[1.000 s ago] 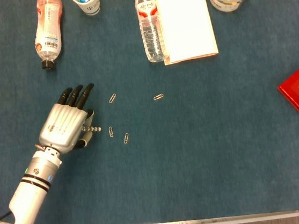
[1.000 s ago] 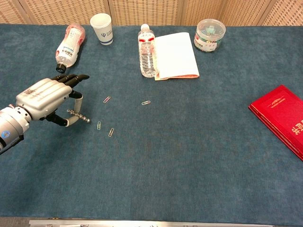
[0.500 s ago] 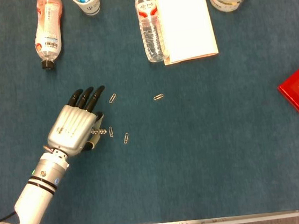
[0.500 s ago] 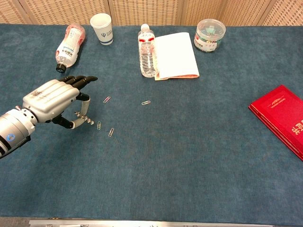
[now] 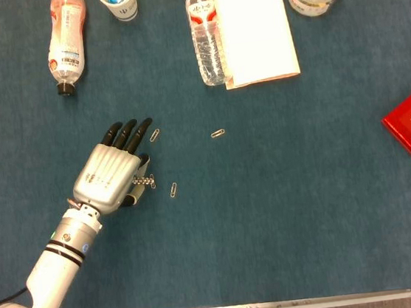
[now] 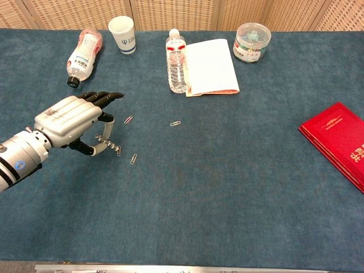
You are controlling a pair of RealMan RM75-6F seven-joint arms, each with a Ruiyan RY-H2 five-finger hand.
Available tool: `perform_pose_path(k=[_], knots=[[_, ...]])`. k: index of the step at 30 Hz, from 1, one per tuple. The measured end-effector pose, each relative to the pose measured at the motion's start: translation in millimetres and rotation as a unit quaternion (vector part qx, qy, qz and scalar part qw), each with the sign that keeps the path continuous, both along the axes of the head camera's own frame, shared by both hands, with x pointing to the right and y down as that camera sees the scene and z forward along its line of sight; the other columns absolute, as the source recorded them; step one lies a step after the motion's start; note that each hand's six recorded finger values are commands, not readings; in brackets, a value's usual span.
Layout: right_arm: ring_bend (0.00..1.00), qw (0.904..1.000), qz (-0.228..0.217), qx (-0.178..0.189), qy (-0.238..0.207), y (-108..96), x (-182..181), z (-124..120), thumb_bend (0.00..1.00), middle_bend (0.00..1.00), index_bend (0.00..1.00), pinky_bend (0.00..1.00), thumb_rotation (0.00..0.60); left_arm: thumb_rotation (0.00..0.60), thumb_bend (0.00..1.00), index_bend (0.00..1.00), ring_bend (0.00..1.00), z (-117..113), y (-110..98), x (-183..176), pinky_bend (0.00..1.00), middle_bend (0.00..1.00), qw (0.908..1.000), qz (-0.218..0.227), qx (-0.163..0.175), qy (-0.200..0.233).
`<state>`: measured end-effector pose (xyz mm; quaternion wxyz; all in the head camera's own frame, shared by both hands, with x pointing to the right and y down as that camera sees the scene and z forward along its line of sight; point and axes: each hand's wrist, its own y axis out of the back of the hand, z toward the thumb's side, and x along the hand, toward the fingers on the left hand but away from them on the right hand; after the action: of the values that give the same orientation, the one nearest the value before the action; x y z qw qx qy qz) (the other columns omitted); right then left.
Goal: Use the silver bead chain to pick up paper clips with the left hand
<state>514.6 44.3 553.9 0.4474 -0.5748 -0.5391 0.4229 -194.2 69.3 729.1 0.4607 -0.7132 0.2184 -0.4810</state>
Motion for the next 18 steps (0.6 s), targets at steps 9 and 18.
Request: perform_pose_path(k=[9, 18], knots=[[0.26, 1.0, 0.001, -0.001, 0.0, -0.4, 0.4, 0.2, 0.17, 0.32, 0.39, 0.38, 0.6, 0.6, 0.36, 0.57, 0.0, 3.2, 2.7, 4.2, 0.09, 0.0, 1.0, 0.001, -0.006, 0.004], [0.26, 1.0, 0.001, 0.001, -0.002, -0.2, 0.7, -1.0, 0.17, 0.32, 0.39, 0.38, 0.6, 0.6, 0.36, 0.57, 0.0, 0.2, 3.7, 7.4, 0.09, 0.0, 0.9999, 0.001, -0.004, 0.012]])
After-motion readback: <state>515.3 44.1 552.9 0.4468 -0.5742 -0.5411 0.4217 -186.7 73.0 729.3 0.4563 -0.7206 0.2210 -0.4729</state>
